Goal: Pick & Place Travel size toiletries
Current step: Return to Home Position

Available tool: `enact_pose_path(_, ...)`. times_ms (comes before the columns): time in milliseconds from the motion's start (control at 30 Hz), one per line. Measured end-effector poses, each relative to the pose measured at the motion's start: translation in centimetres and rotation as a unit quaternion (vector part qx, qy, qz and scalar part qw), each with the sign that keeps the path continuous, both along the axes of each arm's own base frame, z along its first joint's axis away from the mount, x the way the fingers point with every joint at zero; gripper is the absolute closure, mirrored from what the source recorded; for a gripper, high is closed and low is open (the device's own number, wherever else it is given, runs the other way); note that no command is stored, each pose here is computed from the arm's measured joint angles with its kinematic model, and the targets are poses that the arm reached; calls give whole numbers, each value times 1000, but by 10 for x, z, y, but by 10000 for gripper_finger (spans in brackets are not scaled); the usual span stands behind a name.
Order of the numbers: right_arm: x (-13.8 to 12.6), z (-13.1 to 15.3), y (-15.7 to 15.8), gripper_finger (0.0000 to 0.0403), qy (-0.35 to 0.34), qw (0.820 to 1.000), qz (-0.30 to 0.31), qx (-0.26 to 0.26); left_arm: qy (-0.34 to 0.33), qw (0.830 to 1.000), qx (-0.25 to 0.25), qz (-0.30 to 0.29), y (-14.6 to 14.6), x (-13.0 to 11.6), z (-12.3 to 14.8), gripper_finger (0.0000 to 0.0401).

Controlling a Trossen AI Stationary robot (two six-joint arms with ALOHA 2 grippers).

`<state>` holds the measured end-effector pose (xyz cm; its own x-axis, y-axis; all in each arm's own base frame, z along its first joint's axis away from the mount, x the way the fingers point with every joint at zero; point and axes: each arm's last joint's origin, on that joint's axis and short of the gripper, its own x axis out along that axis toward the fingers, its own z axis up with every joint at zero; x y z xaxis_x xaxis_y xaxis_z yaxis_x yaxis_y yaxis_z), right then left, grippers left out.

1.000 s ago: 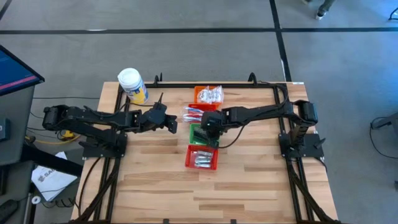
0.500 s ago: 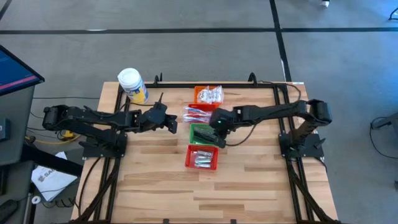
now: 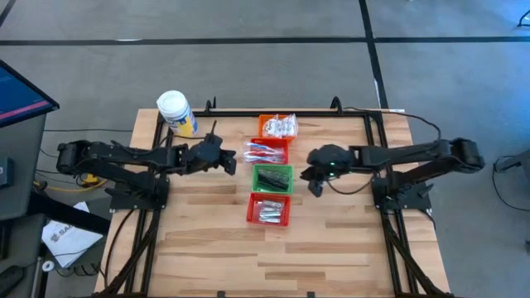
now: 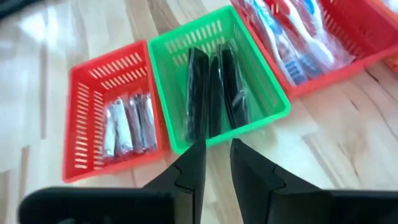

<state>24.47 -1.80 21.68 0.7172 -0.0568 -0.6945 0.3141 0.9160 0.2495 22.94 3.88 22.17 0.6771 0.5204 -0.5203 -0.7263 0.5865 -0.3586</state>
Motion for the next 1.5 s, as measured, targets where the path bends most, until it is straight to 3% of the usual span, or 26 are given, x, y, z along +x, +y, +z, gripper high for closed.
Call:
enact_pose_path(567, -80, -13, 5, 336, -116, 990, -70, 27, -8, 1000, -16, -1, 12, -1, 1, 399)
enact_pose_path(1200, -136, -43, 9, 336, -218, 968, -97, 77, -8, 1000, -16, -2, 12, -1, 1, 399)
enact_pose_path(1500, -161, -52, 10, 336, -230, 963, -104, 92, -8, 1000, -16, -1, 12, -1, 1, 399)
